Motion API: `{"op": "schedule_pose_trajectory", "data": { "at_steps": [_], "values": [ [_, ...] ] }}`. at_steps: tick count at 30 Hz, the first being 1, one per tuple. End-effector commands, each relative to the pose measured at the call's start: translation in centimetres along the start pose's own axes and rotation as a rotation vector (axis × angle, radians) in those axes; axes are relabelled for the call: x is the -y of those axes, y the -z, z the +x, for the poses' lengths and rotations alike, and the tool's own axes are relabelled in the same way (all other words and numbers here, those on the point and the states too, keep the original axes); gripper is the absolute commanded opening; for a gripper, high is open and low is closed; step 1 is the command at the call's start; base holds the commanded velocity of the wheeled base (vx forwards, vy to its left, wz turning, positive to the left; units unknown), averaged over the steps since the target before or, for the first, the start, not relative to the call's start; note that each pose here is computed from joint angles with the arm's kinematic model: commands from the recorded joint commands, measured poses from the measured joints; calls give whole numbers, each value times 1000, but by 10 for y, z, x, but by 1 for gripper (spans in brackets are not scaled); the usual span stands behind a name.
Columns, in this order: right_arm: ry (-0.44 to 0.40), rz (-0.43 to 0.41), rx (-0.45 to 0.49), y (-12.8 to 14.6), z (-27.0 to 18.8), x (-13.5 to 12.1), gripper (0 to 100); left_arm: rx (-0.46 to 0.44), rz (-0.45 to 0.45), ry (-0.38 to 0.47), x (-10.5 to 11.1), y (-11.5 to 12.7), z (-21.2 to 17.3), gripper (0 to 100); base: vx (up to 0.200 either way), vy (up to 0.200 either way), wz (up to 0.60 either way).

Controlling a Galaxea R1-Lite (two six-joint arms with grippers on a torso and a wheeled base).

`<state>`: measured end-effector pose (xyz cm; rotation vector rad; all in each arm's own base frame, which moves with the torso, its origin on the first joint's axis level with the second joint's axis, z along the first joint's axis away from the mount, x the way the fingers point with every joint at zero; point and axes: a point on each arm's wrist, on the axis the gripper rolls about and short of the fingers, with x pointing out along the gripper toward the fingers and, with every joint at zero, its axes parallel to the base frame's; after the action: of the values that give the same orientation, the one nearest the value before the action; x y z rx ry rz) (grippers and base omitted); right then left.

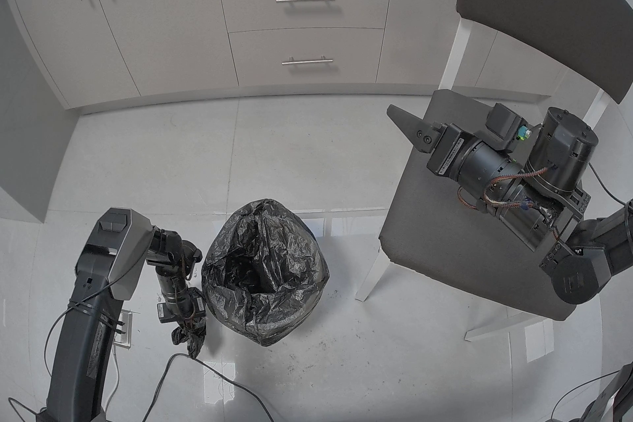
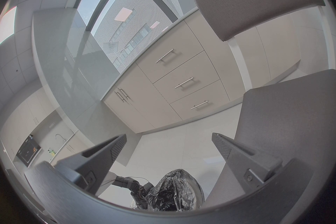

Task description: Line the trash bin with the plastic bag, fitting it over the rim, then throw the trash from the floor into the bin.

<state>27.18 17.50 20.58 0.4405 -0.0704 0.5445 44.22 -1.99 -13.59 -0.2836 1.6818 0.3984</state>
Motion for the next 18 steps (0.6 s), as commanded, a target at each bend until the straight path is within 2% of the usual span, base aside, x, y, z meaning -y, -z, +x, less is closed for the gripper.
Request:
{"op": "schedule_pose_trajectory", "data": {
  "at_steps": [1,4,5,7,10,18],
  "values": [
    [-3,0,4,-2,-1,-1,100,-33,8,28,-1,14,-70,0,0,0,0],
    [-5,2,13,-5,-2,-2,100,-49,-1,34,-4,23,-102,0,0,0,0],
    [-5,2,13,-5,-2,-2,100,-49,-1,34,-4,23,-102,0,0,0,0],
    [-8,2,20,-8,-4,-3,100,-38,-41,91,-9,32,-141,0,0,0,0],
    [-5,1,1,-6,-4,-4,100,-21,-43,135,-18,44,-181,0,0,0,0],
    [-14,1,-1,-11,-11,-8,100,-26,-26,266,-36,86,-259,0,0,0,0]
  ]
}}
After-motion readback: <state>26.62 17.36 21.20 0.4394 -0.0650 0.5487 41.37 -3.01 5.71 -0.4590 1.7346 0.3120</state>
